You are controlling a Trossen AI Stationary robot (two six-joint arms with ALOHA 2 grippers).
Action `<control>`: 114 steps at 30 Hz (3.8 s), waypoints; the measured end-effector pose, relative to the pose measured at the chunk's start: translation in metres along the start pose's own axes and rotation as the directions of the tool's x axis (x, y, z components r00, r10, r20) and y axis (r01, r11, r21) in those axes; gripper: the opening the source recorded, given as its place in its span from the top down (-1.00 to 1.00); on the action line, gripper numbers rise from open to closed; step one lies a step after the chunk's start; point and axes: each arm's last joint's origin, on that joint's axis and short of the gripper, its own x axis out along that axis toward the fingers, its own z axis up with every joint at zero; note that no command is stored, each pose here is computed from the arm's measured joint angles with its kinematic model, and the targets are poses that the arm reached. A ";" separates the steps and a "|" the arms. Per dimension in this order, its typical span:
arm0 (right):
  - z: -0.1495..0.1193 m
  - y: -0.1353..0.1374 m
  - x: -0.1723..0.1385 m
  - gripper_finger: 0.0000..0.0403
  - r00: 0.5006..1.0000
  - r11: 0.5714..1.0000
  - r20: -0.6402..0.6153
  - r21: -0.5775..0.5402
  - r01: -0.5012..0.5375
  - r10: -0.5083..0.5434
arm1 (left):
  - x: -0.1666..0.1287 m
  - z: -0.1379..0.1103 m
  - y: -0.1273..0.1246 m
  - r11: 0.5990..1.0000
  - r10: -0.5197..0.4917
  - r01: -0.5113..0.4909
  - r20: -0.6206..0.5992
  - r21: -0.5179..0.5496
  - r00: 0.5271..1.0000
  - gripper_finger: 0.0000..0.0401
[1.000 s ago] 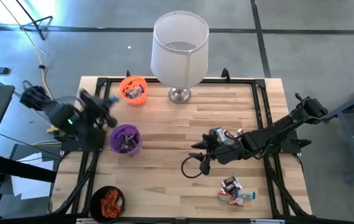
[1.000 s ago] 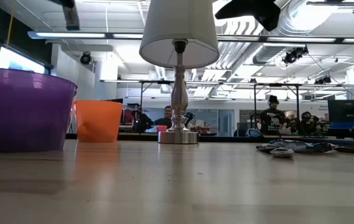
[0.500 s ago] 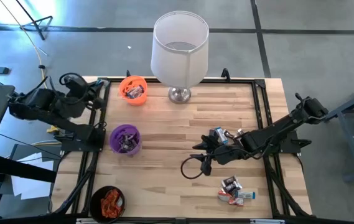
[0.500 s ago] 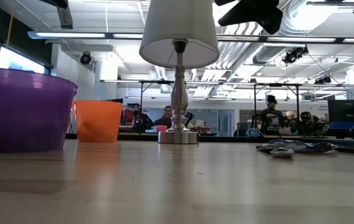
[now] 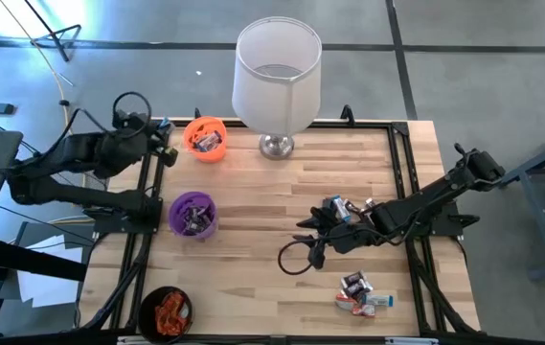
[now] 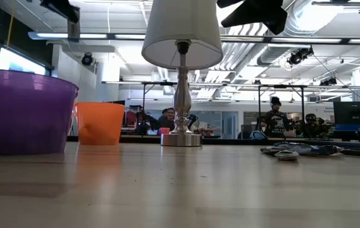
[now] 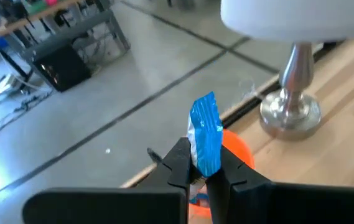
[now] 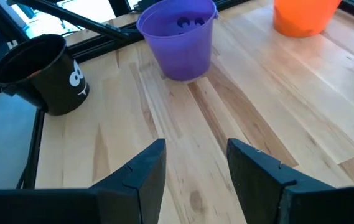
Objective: Sort candy
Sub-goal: Put the white chocolate into the orange bucket
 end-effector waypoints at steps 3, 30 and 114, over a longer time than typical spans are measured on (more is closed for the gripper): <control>0.000 0.000 0.000 0.18 1.000 1.000 0.010 -0.003 0.015 -0.015 | 0.012 0.002 -0.003 1.000 0.004 -0.002 -0.063 0.030 0.998 0.95; -0.004 -0.003 0.000 0.18 0.999 0.998 -0.024 -0.053 0.042 -0.043 | 0.151 0.001 0.004 0.980 -0.166 0.199 -0.469 0.020 0.867 0.95; -0.095 -0.116 0.034 0.18 0.516 0.800 -0.731 -0.066 0.596 -0.445 | -0.035 -0.032 -0.253 0.280 -0.907 0.952 -0.289 0.125 0.305 0.63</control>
